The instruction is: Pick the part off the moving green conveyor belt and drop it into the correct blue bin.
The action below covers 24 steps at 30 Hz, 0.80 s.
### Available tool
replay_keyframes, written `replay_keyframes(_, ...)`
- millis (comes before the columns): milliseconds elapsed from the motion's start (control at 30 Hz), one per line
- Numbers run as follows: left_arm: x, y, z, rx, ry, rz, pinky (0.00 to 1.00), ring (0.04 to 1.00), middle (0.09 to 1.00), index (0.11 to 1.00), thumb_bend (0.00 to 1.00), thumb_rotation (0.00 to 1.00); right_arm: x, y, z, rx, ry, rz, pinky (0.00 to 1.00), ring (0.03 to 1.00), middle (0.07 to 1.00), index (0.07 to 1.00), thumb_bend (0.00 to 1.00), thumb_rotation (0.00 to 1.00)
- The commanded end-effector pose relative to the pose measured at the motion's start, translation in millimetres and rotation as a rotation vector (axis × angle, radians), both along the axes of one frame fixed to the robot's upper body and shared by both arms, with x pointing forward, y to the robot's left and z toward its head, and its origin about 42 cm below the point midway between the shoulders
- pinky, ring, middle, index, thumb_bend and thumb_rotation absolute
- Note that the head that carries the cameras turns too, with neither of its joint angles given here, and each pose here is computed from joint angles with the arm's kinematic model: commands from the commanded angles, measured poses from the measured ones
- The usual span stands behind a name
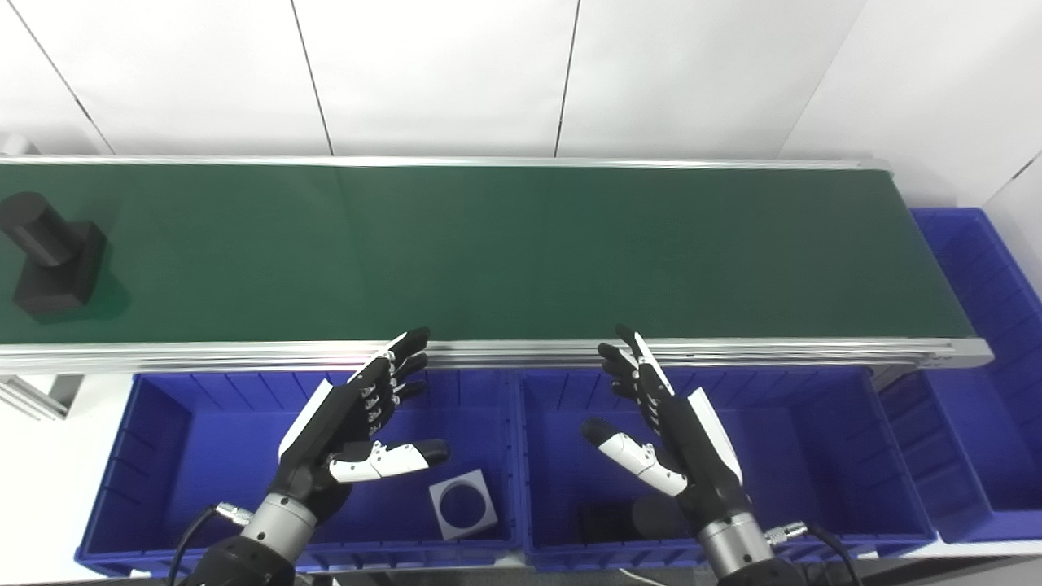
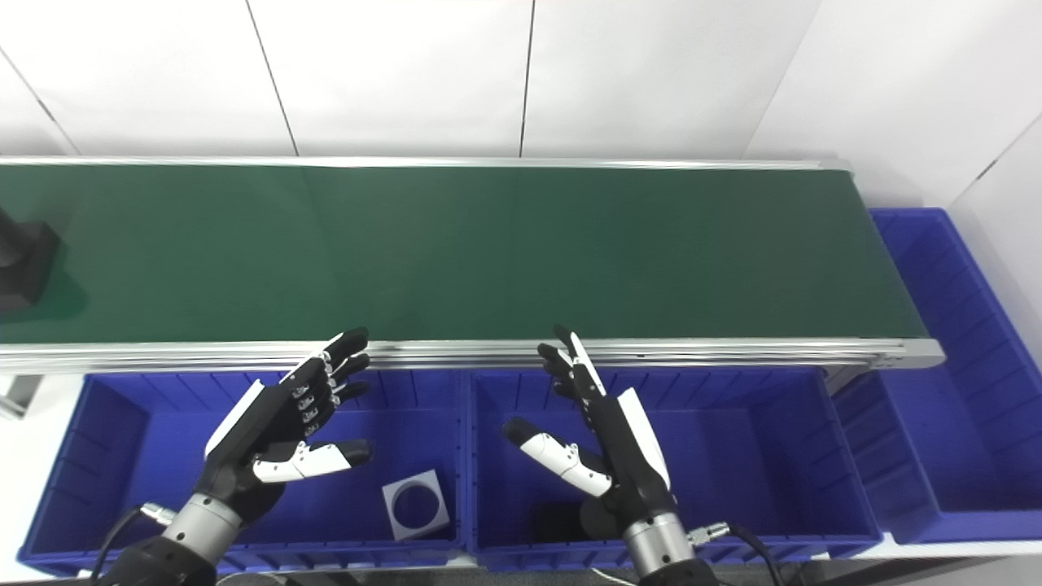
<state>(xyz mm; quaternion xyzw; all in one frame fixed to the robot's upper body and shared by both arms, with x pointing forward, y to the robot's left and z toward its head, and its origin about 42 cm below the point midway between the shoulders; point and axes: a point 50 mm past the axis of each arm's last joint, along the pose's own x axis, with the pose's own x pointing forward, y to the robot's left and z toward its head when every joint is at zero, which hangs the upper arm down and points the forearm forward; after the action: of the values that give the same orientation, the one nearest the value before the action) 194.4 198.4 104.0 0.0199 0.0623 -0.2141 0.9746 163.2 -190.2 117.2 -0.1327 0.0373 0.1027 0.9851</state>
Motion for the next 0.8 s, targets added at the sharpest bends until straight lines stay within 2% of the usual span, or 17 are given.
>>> replay_keyframes(0,3.5,1.6,11.8,0.021,-0.082,-0.003,0.87,0.939,0.96,0.917,0.81,0.45,2.7,1.9,10.0,0.015,-0.045,0.004,0.88,0.906,0.91,0.999,0.76,0.71)
replay_keyframes(33,3.6,1.9,11.8,0.03,-0.086,-0.003,0.87,0.934,0.957,0.917,0.79,0.51,2.8,2.0,9.8,0.013,-0.045,0.004,0.88,0.908,0.911,0.999,0.75,0.71)
replay_keyframes(100,4.1,2.4,11.9,0.04,-0.094,-0.004,0.86,0.932,0.956,0.917,0.78,0.54,2.9,2.0,9.8,0.011,-0.045,0.006,0.88,0.909,0.913,0.999,0.75,0.71)
replay_keyframes(167,4.1,2.4,12.0,0.041,-0.097,-0.005,0.86,0.927,0.95,0.916,0.77,0.63,2.8,2.0,9.7,0.009,-0.044,0.007,0.88,0.913,0.914,0.999,0.75,0.71)
replay_keyframes(367,4.1,0.8,9.7,-0.025,-0.07,0.008,0.89,0.929,0.946,0.906,0.7,0.78,2.7,2.2,10.4,0.005,-0.044,0.008,0.88,0.912,0.914,0.997,0.74,0.71)
replay_keyframes(533,4.3,-0.4,8.4,-0.038,-0.079,0.017,0.89,0.923,0.94,0.899,0.73,0.86,3.2,1.6,10.8,0.008,-0.046,0.013,0.88,0.909,0.913,1.0,0.74,0.71)
replay_keyframes(767,3.5,-1.8,6.9,-0.062,-0.084,0.032,0.9,0.919,0.934,0.89,0.79,0.87,3.1,1.3,10.0,0.005,-0.04,0.012,0.88,0.915,0.916,0.998,0.75,0.72)
